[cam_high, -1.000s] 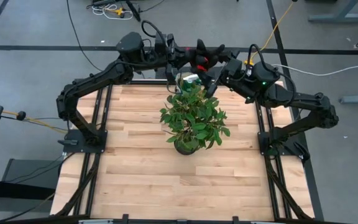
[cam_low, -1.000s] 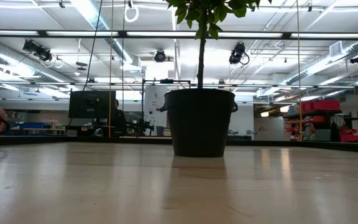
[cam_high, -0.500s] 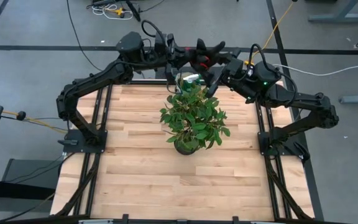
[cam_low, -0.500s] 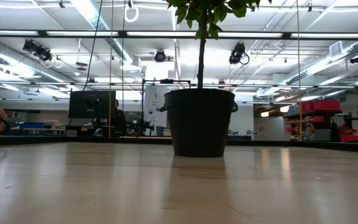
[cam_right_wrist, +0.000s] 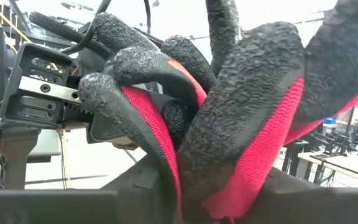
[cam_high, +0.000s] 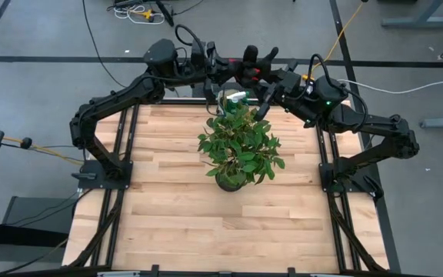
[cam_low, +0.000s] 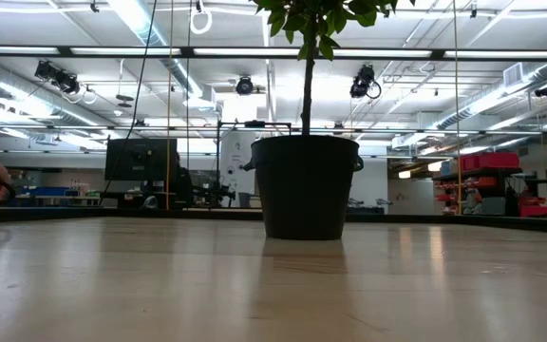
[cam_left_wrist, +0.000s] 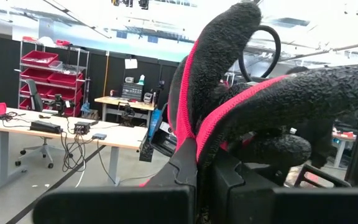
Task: Pick & Place Garden tools in Gardening bag
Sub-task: Put the black red gloves into the gardening bag
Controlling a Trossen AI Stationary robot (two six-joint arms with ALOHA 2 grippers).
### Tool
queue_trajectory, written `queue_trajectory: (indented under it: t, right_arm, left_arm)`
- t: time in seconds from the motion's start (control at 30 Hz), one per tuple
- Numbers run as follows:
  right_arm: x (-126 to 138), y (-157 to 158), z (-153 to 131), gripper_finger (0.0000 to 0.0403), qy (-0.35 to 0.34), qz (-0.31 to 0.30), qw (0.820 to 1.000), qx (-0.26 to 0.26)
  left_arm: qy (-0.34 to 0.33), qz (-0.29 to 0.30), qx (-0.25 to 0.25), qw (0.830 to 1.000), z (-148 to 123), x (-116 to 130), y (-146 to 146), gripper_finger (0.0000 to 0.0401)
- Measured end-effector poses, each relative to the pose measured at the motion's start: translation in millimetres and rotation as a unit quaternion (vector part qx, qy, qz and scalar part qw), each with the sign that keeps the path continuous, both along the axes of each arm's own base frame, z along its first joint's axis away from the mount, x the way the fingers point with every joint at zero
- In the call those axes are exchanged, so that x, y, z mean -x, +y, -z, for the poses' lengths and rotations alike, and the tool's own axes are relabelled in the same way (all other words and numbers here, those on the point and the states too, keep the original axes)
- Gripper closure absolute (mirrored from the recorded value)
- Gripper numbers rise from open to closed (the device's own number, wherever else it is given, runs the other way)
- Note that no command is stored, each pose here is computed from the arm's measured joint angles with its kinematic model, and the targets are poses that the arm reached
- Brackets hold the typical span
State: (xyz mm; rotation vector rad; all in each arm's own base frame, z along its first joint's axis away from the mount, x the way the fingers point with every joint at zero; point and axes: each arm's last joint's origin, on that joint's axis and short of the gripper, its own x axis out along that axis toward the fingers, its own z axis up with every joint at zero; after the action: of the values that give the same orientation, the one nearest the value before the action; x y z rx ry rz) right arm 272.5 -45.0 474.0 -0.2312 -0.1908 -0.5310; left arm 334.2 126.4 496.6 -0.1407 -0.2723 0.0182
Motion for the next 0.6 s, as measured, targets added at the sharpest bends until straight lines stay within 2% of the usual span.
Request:
queue_trajectory:
  t: [0.27, 0.47, 0.6]
  right_arm:
    - [0.0, 0.0, 0.0, 0.032, 0.0, 0.0, 1.0, 0.0]
    - [0.0, 0.0, 0.1, 0.0347, 0.0, 0.0, 1.0, 0.0]
    - [-0.1, 0.1, 0.1, 0.0362, 0.001, -0.001, 1.0, 0.0]
  left_arm:
    - [0.0, 0.0, 0.001, 1.0, 0.0, 0.0, 0.0, 0.039]
    - [0.0, 0.0, 0.0, 1.0, 0.0, 0.0, 0.0, 0.0388]
    - [0.0, 0.0, -0.002, 1.0, 0.0, 0.0, 0.0, 0.0373]
